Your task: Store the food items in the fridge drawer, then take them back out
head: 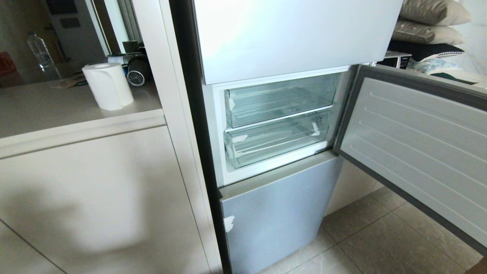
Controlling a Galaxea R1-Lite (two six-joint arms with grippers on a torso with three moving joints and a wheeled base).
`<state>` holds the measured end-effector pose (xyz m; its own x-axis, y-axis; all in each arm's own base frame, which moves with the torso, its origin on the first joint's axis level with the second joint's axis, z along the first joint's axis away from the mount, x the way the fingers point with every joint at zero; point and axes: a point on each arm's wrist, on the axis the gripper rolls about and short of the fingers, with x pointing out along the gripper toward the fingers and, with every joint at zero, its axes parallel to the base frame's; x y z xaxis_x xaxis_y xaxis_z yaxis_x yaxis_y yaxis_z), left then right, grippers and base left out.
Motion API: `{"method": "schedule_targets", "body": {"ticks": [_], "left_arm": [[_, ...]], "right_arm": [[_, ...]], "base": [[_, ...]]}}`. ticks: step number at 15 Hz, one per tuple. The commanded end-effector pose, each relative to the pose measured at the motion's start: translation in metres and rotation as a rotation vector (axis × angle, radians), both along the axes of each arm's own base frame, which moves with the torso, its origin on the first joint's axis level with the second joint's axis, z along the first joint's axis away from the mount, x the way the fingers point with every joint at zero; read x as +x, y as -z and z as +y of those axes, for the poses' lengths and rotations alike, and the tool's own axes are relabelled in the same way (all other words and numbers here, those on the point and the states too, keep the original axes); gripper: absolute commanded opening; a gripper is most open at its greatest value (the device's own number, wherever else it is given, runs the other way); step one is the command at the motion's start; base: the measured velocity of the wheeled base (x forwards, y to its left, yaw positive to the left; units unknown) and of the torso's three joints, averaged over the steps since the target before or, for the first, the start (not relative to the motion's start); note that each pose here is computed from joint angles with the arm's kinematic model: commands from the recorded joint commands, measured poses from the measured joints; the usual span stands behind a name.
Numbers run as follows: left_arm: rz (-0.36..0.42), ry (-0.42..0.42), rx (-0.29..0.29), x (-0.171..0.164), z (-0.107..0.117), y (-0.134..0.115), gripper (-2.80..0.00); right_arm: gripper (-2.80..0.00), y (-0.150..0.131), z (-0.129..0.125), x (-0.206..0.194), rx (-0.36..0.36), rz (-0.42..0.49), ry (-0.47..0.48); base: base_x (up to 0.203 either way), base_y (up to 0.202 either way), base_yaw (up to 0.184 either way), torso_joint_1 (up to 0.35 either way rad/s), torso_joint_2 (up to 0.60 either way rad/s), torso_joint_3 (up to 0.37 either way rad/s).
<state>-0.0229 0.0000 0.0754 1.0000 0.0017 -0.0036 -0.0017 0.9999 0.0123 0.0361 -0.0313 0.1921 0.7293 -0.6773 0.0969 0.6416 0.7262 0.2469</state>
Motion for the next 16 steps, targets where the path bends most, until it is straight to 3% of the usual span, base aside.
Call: {"method": "schedule_targets", "body": {"ticks": [1, 3, 6, 8, 12, 14, 16], "left_arm": [[-0.001, 0.000, 0.000, 0.000, 0.000, 0.000, -2.80], [0.001, 0.000, 0.000, 0.000, 0.000, 0.000, -2.80], [0.001, 0.000, 0.000, 0.000, 0.000, 0.000, -2.80], [0.001, 0.000, 0.000, 0.000, 0.000, 0.000, -2.80], [0.001, 0.000, 0.000, 0.000, 0.000, 0.000, -2.80], [0.001, 0.000, 0.000, 0.000, 0.000, 0.000, -2.80], [0.001, 0.000, 0.000, 0.000, 0.000, 0.000, -2.80]], "right_arm": [[-2.80, -0.001, -0.004, -0.003, 0.001, -0.002, 0.087], [-2.80, -0.008, -0.012, -0.002, 0.029, -0.025, 0.132], [-2.80, -0.040, -0.040, 0.011, 0.124, -0.124, 0.139], [-2.80, -0.056, -0.060, 0.014, 0.184, -0.199, 0.195], [-2.80, -0.054, -0.105, 0.011, 0.337, -0.327, 0.259], [-2.80, -0.054, -0.122, 0.011, 0.374, -0.411, 0.248], [-2.80, -0.046, -0.139, 0.015, 0.467, -0.474, 0.207]], "base": [[0.000, 0.000, 0.000, 0.000, 0.00, 0.000], [0.000, 0.000, 0.000, 0.000, 0.00, 0.000], [0.000, 0.000, 0.000, 0.000, 0.00, 0.000], [0.000, 0.000, 0.000, 0.000, 0.00, 0.000], [0.000, 0.000, 0.000, 0.000, 0.00, 0.000], [0.000, 0.000, 0.000, 0.000, 0.00, 0.000], [0.000, 0.000, 0.000, 0.000, 0.00, 0.000]]}}
